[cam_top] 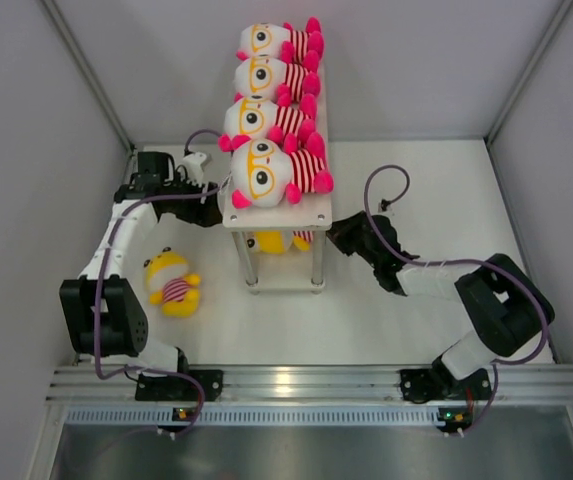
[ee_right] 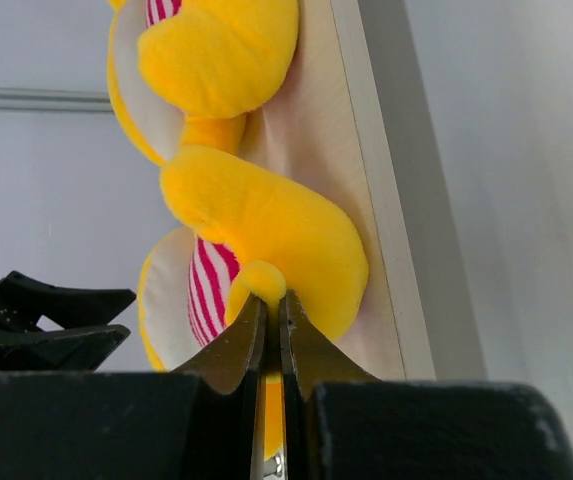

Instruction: Place and organize the stuffed toys onto the shelf

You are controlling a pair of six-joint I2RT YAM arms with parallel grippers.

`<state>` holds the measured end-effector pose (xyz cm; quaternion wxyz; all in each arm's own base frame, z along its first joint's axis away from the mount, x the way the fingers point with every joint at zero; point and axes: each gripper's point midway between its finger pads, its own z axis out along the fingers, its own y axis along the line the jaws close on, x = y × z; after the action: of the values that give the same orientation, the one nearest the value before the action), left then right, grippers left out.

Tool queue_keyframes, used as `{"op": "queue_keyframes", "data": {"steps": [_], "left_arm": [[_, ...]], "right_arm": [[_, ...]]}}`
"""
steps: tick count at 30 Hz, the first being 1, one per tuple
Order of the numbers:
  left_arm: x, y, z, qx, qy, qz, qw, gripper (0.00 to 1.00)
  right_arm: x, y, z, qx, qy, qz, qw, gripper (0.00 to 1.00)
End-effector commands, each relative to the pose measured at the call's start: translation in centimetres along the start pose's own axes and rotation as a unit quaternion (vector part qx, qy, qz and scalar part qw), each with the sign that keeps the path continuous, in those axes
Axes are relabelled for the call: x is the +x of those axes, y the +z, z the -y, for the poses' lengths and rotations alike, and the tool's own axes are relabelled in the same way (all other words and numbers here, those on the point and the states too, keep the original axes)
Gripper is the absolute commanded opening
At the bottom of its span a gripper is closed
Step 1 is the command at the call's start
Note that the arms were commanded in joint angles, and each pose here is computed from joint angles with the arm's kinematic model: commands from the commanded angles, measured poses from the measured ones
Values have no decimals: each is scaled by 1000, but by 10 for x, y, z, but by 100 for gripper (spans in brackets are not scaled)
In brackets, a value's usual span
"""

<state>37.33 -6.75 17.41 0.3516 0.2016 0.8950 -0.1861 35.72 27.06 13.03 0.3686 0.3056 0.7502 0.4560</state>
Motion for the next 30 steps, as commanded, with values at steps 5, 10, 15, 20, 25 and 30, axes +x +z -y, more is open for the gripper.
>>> {"op": "queue_keyframes", "data": {"steps": [5,10,15,20,25,30], "left_arm": [[30,35,48,75,39,-48,995,73],[23,57,57,109,12,-61,992,73],[16,83,41,95,-7,-78,992,66],[12,98,31,79,-18,-70,994,53],[-10,105,19,60,-1,-44,997,52],[-17,113,7,41,9,-43,998,53]], "right_arm": [[14,-1,-10,-10,-1,-12,1000,0],[15,0,-10,-10,-5,-10,1000,0],[15,1,-6,-6,-3,-10,1000,0],[17,8,-13,-15,-8,-16,1000,0],[5,17,-24,-20,-16,12,1000,0],[0,32,-25,-8,-27,22,999,0]]}}
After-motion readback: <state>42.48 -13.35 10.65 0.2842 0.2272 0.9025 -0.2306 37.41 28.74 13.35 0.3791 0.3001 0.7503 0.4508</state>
